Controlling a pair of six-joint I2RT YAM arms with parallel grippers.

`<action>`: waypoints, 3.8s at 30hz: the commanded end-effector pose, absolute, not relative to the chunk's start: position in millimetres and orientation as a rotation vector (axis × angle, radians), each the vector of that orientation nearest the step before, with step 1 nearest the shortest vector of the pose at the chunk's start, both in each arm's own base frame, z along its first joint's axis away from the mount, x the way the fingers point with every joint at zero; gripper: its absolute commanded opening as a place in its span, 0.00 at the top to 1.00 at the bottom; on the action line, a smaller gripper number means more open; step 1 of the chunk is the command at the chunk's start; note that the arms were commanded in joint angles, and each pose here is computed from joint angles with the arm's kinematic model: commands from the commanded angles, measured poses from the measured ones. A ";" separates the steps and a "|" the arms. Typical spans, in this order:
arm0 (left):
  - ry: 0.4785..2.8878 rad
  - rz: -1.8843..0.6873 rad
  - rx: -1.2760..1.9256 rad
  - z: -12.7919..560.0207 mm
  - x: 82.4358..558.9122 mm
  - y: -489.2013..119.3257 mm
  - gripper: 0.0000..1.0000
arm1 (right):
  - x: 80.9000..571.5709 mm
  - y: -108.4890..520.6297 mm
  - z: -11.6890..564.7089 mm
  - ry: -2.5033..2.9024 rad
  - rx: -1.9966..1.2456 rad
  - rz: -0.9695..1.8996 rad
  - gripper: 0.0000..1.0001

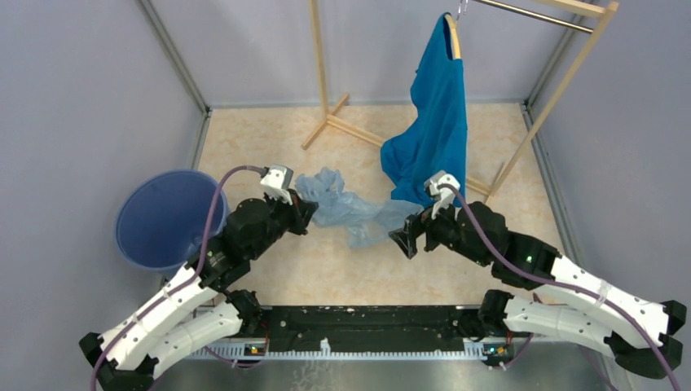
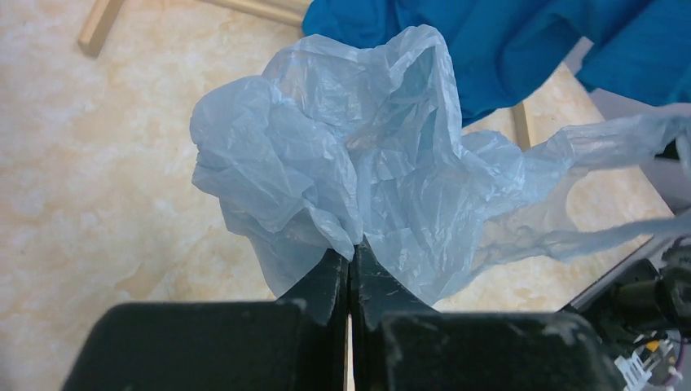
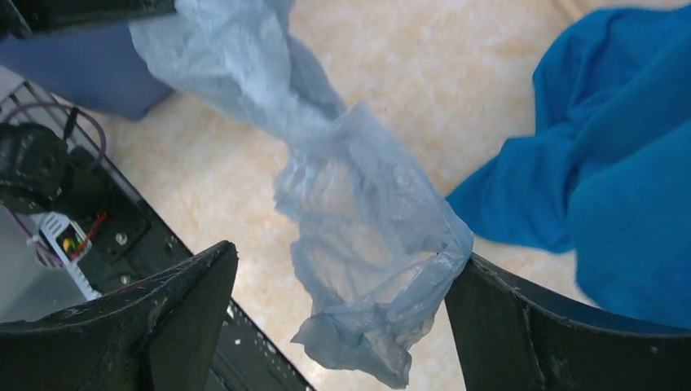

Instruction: Put the trash bags into the trash bin

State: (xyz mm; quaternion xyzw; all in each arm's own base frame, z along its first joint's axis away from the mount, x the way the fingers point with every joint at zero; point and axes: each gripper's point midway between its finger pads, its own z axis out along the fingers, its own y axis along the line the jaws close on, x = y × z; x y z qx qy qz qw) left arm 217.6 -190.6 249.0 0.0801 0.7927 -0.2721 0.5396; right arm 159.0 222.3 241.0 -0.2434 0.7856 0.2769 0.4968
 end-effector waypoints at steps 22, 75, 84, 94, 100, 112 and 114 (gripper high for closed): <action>1.614 -0.427 0.341 293.4 205.1 -137.5 1.00 | 188.7 253.5 218.2 2.046 -0.653 0.475 0.01; 1.684 -0.568 0.620 256.8 193.6 -186.8 1.00 | 250.2 287.8 281.6 1.915 -0.304 1.031 0.15; 1.715 -0.545 0.609 251.8 197.2 -185.5 1.00 | 259.6 360.8 249.1 2.052 -0.340 0.897 0.13; 1.719 -0.530 0.602 250.8 199.2 -183.9 1.00 | 272.5 279.9 230.1 1.979 -0.060 0.886 0.92; 1.691 -0.516 0.562 259.2 199.5 -176.3 1.00 | 260.0 230.8 245.0 1.842 0.031 0.891 0.86; 1.657 -0.551 0.570 266.0 193.8 -177.6 1.00 | 257.6 265.4 269.5 1.905 -0.328 0.883 0.09; 1.655 -0.552 0.569 266.3 193.5 -177.5 1.00 | 270.5 270.5 259.1 1.976 -0.376 0.806 0.07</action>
